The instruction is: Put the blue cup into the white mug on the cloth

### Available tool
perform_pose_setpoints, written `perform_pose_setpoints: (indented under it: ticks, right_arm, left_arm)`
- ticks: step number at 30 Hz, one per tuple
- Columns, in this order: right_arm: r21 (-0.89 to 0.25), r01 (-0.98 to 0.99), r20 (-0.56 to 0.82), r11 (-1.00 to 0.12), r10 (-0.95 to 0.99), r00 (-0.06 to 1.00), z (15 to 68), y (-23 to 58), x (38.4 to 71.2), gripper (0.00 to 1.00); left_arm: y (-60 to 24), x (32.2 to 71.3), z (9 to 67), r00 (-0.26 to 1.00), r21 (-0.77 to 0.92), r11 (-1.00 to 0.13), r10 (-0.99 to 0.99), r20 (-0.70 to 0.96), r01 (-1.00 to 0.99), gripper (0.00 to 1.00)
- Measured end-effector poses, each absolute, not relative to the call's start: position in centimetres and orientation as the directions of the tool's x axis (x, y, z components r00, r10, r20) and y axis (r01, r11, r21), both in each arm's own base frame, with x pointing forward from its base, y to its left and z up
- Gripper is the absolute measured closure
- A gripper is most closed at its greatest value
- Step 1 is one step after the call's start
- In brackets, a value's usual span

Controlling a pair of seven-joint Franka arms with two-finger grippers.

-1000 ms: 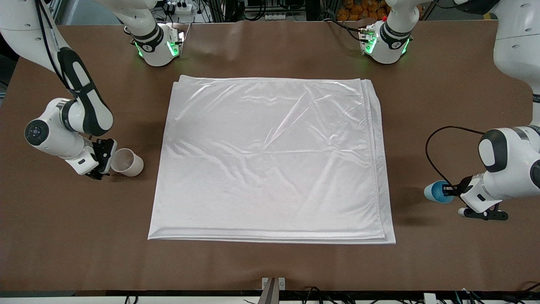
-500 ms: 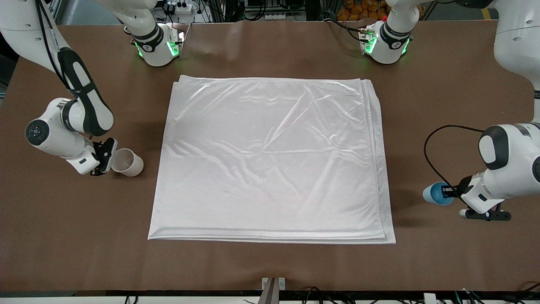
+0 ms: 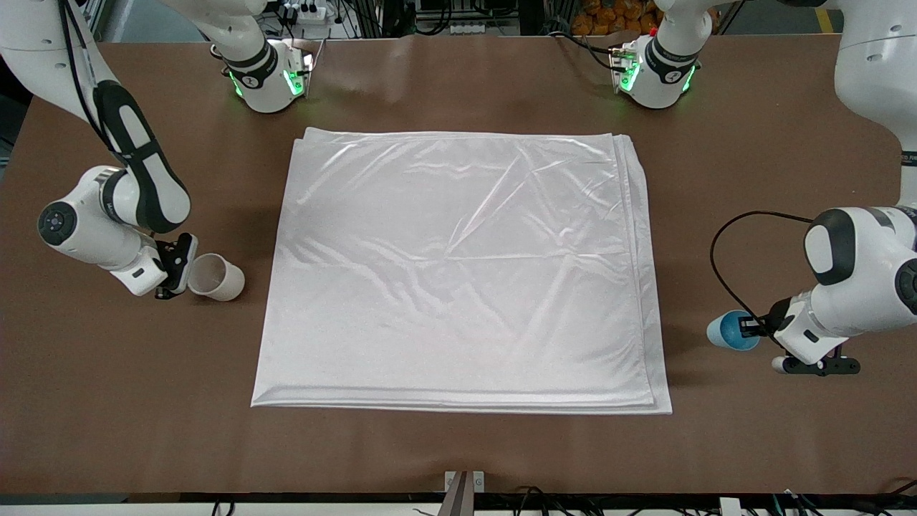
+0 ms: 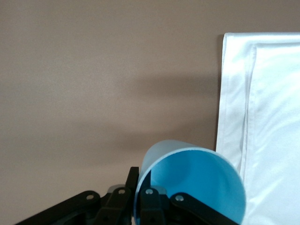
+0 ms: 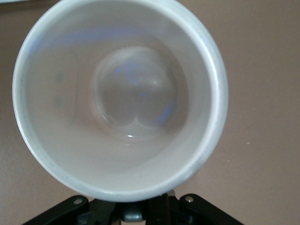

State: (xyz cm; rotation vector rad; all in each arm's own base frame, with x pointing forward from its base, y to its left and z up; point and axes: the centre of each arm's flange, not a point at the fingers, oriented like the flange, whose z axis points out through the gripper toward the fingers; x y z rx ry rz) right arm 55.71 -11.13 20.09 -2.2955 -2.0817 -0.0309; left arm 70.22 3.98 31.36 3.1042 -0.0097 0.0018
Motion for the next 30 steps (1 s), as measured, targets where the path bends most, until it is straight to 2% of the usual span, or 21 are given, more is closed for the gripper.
perform_pose_setpoints:
  ticks: [9, 22, 30]
  right_arm:
    - [0.015, 0.998, 0.068, -0.061, 0.996, 0.06, 22.1, -8.8, 57.0, 0.81]
    - [0.025, 0.998, 0.138, -0.054, 0.989, 0.05, 24.9, 0.7, 59.6, 0.81]
    - [0.011, 0.999, 0.154, -0.051, 0.987, 0.049, 25.6, 8.6, 59.4, 0.81]
  left_arm:
    - [2.8, 70.1, 31.9, 1.0, 0.047, -0.999, 0.015, -0.003, 0.015, 0.95]
    - [-0.4, 70.1, 33.2, 0.998, 0.067, -0.995, 0.068, -0.004, 0.068, 0.95]
    - [-1.2, 70.0, 33.2, 0.997, 0.067, -0.994, 0.082, -0.006, 0.082, 0.95]
